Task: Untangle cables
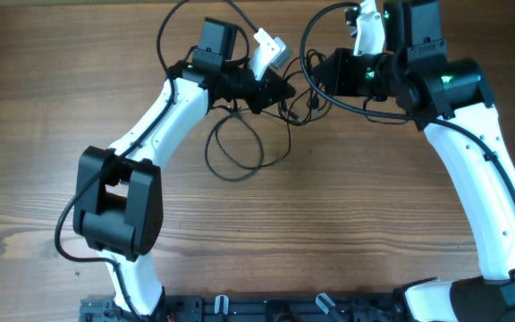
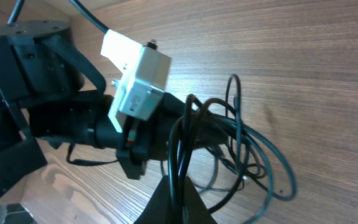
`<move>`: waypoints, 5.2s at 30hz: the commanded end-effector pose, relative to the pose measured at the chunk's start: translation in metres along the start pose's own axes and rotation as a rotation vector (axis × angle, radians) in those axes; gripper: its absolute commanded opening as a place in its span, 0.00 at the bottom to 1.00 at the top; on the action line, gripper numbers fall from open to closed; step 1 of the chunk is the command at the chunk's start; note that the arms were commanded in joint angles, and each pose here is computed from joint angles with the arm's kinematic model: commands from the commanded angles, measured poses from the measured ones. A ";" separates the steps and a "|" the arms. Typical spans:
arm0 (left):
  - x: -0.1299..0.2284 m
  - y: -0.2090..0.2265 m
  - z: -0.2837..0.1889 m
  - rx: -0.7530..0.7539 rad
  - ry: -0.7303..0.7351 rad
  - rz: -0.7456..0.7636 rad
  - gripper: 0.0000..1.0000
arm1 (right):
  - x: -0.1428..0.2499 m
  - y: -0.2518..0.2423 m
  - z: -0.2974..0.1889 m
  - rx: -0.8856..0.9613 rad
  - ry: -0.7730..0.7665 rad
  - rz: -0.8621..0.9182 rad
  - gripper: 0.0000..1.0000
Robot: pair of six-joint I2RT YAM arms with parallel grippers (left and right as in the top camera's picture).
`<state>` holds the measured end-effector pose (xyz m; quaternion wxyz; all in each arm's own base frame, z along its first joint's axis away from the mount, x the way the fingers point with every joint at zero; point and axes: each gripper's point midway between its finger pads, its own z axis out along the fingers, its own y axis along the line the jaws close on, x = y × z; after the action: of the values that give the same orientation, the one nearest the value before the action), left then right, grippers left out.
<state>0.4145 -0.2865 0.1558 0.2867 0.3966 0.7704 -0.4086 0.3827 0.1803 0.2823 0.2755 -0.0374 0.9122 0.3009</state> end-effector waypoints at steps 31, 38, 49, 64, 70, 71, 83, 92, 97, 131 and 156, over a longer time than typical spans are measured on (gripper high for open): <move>0.021 0.064 -0.178 -0.279 -0.092 -0.278 0.04 | -0.012 -0.097 -0.031 0.552 -0.116 0.061 0.91; 0.004 0.036 -0.192 -0.270 -0.123 -0.241 0.05 | 0.010 -0.097 0.045 0.373 0.087 -0.002 0.88; -0.030 -0.023 -0.195 -0.242 -0.152 -0.125 0.08 | 0.035 -0.047 0.135 0.183 0.172 -0.114 0.57; -0.023 -0.001 -0.194 -0.415 -0.098 -0.195 0.15 | 0.062 -0.068 0.203 0.214 0.228 -0.037 0.57; -0.012 0.030 -0.212 -0.629 -0.088 -0.322 0.23 | 0.075 -0.071 0.221 0.198 0.261 -0.041 0.67; -0.011 0.033 -0.214 -0.647 -0.089 -0.341 0.23 | 0.076 -0.072 0.226 0.198 0.259 -0.036 0.66; -0.002 0.047 -0.227 -0.766 -0.105 -0.470 0.27 | 0.084 -0.084 0.255 0.314 0.209 -0.083 0.66; 0.000 0.050 -0.230 -0.791 -0.100 -0.472 0.31 | 0.101 -0.096 0.275 0.351 0.226 -0.070 0.64; 0.001 0.050 -0.229 -0.790 -0.098 -0.473 0.32 | 0.099 -0.096 0.283 0.339 0.206 -0.073 0.55; 0.012 0.045 -0.227 -0.781 -0.056 -0.508 0.33 | 0.047 -0.079 0.235 0.312 0.099 -0.066 0.05; 0.020 0.041 -0.128 -0.371 0.027 -0.440 0.53 | -0.061 0.085 -0.033 -0.038 -0.366 -0.216 0.04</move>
<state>0.4232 -0.1315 0.1957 0.2592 0.1334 0.9149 -0.2792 0.4134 0.2301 0.3214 0.4114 -0.0739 0.8674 0.2699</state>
